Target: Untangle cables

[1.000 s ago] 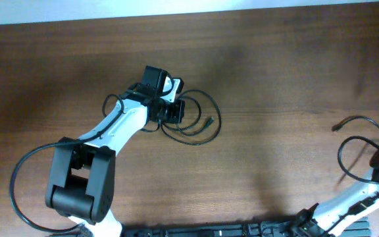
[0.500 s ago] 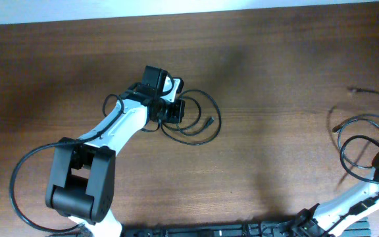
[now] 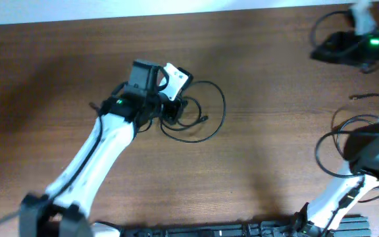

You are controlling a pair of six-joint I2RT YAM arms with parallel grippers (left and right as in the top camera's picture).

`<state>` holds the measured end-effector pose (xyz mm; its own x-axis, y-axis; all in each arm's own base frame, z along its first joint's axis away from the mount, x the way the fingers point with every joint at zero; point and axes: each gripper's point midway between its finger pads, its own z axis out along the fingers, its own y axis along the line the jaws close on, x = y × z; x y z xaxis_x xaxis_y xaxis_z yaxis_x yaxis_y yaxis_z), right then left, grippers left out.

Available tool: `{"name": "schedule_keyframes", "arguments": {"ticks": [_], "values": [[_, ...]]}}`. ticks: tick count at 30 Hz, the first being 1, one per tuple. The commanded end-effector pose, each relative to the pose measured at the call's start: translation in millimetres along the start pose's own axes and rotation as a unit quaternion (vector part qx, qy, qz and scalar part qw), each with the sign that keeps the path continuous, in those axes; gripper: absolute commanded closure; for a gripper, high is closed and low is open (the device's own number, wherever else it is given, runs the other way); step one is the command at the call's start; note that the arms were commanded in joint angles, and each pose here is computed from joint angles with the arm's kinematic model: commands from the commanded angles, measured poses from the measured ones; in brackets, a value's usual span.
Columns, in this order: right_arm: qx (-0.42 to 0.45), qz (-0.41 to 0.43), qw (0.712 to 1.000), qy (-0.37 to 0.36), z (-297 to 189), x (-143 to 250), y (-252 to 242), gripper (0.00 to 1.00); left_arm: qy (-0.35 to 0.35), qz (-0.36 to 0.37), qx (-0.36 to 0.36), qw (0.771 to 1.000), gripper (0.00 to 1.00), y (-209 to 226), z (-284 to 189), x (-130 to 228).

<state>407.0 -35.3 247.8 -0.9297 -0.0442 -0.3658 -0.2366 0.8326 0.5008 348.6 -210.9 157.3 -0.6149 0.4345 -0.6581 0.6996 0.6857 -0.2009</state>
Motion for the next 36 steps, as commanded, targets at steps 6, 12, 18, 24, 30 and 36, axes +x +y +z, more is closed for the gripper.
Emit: {"name": "schedule_keyframes", "arguments": {"ticks": [6,12,18,24,30,36], "values": [[-0.142,-0.265,0.951,0.075,86,11,166,0.15,-0.045,0.231,-0.007,0.972,1.00,-37,-75,-15],[-0.186,-0.343,0.912,0.128,118,46,242,0.21,-0.058,0.152,-0.133,0.978,1.00,-6,-108,-24],[-0.201,-0.381,0.892,0.134,131,58,272,0.24,-0.196,0.113,-0.181,0.957,1.00,-23,-181,-62],[-0.225,-0.413,0.874,0.123,139,64,299,0.63,-0.279,0.044,-0.267,0.921,1.00,-14,-245,-70],[-0.235,-0.439,0.859,0.119,151,69,318,0.75,-0.343,-0.029,-0.256,0.903,1.00,-14,-263,-85],[-0.238,-0.453,0.852,0.111,157,68,325,0.88,-0.392,-0.050,-0.263,0.880,1.00,-13,-284,-99]]}}
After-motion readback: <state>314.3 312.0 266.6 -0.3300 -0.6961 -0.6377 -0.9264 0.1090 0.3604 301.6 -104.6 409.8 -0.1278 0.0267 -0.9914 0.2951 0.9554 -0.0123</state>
